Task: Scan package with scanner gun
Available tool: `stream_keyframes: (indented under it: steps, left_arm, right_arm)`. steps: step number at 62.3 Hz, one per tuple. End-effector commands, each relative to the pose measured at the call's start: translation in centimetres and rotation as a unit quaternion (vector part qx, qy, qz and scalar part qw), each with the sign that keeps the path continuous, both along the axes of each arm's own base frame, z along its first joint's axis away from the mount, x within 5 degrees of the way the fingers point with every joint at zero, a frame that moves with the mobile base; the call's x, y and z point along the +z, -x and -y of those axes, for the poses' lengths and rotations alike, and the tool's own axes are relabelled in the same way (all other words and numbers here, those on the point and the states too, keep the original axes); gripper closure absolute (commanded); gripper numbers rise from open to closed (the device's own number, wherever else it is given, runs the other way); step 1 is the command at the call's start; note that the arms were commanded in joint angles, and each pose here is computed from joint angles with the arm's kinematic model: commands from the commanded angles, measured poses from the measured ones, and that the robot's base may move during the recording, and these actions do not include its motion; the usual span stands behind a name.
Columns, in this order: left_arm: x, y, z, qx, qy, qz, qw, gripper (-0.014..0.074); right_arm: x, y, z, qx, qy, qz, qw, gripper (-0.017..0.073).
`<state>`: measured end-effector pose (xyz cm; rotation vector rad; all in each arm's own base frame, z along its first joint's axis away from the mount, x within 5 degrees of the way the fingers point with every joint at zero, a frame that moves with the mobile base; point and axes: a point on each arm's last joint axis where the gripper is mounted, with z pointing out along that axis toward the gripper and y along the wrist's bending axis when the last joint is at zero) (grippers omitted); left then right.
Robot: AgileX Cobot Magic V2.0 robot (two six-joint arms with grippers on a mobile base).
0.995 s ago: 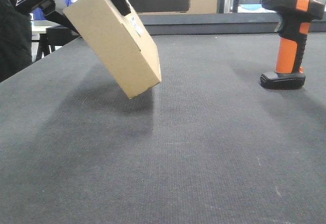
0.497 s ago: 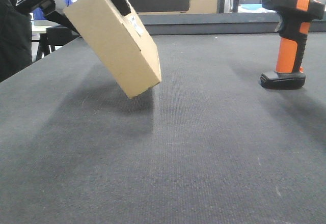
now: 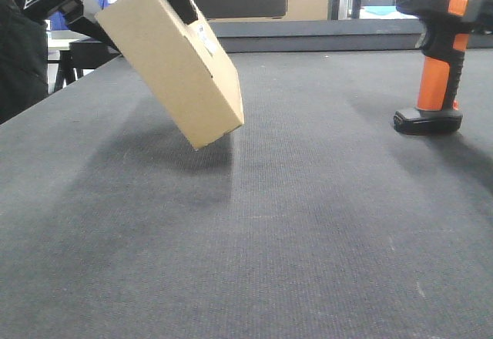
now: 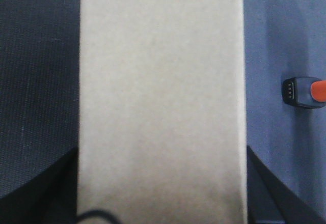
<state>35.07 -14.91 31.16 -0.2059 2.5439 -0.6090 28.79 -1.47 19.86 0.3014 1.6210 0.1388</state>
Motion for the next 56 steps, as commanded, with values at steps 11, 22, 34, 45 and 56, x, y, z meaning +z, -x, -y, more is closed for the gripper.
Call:
stream_keyframes:
  steps: [11,22,34,45,56]
  left_arm:
    - [0.3,0.1,0.2,0.001,0.007,0.007,1.000,0.0705]
    - [0.3,0.0,0.3,0.002,0.008,0.010,1.000,0.0705]
    - [0.3,0.0,0.3,0.002,0.008,0.010,1.000,0.0705]
    - [0.3,0.0,0.3,0.002,0.008,0.010,1.000,0.0705]
    - [0.3,0.0,0.3,0.002,0.008,0.010,1.000,0.0705]
  right_arm:
    - [0.0,-0.3,-2.5,-0.046,0.025,0.022,0.998,0.0713]
    - [-0.9,-0.7,-2.6,-0.049,0.032,0.023,0.998,0.0713]
    - [-1.1,-1.5,-2.8,-0.046,0.033,0.021,0.998,0.0713]
    - [-1.2,-2.4,-3.0,-0.044,0.031,0.019,0.998,0.0706]
    - [-1.6,-2.5,-3.0,-0.042,0.030,0.006,0.999,0.0442]
